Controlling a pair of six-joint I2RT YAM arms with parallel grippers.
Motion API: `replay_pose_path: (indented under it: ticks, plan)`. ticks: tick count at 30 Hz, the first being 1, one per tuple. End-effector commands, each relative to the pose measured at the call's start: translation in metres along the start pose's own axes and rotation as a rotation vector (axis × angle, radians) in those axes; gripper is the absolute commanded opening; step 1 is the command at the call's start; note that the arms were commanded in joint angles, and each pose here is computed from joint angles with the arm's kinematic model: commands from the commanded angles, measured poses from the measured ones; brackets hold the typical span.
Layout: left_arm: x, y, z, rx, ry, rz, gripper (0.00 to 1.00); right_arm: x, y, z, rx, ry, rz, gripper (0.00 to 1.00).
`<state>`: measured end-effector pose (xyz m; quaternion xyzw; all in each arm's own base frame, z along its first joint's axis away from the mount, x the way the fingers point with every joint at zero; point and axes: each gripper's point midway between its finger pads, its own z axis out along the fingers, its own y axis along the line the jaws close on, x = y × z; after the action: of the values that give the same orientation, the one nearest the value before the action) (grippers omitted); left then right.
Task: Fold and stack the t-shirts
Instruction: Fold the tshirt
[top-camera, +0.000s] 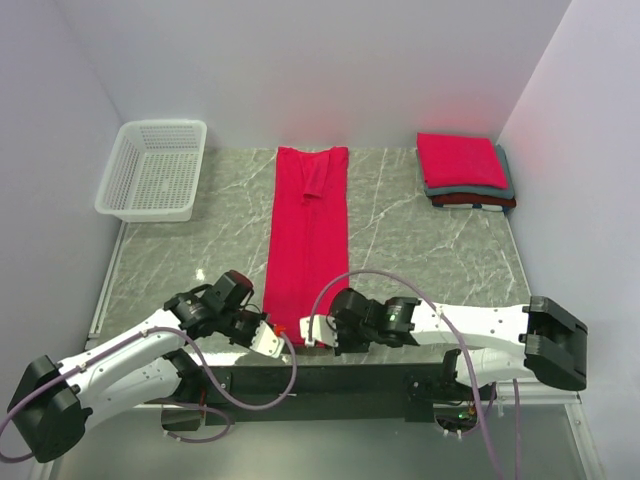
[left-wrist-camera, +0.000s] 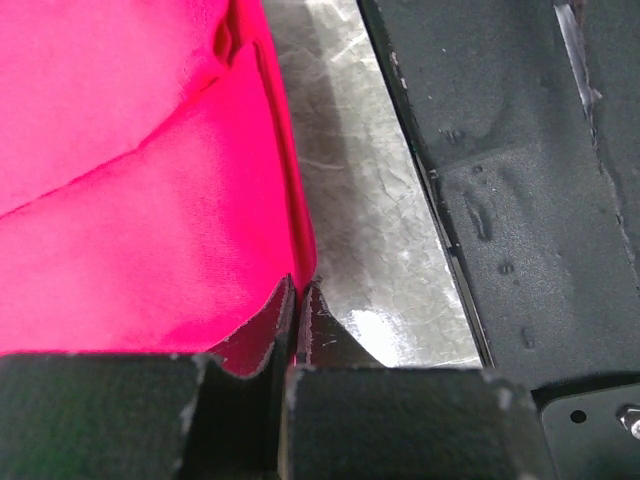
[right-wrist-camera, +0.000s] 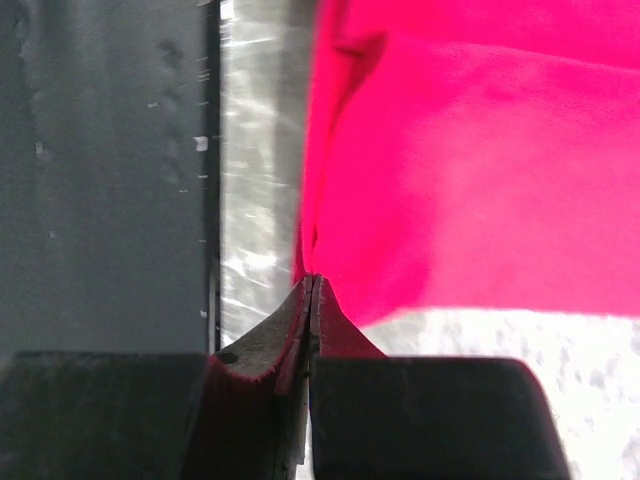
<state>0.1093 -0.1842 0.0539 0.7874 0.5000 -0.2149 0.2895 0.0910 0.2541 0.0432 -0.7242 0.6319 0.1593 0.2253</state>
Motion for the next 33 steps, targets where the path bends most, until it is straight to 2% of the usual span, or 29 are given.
replay_pose_path:
  ticks: [1,12,23,33]
  plan:
    - [-0.016,0.017,-0.012,-0.056,-0.024,-0.001,0.00,-0.021,-0.025,-0.024,0.053,-0.063,0.026,0.00]
    - [-0.015,0.111,-0.045,-0.219,-0.071,-0.076,0.01,-0.020,-0.113,-0.051,0.178,-0.045,-0.017,0.00]
    - [0.023,0.225,-0.063,-0.352,-0.094,-0.107,0.01,-0.010,-0.234,-0.059,0.275,-0.030,-0.046,0.00]
    - [0.073,0.302,-0.058,-0.407,-0.081,-0.147,0.01,0.010,-0.305,-0.042,0.287,0.014,-0.034,0.00]
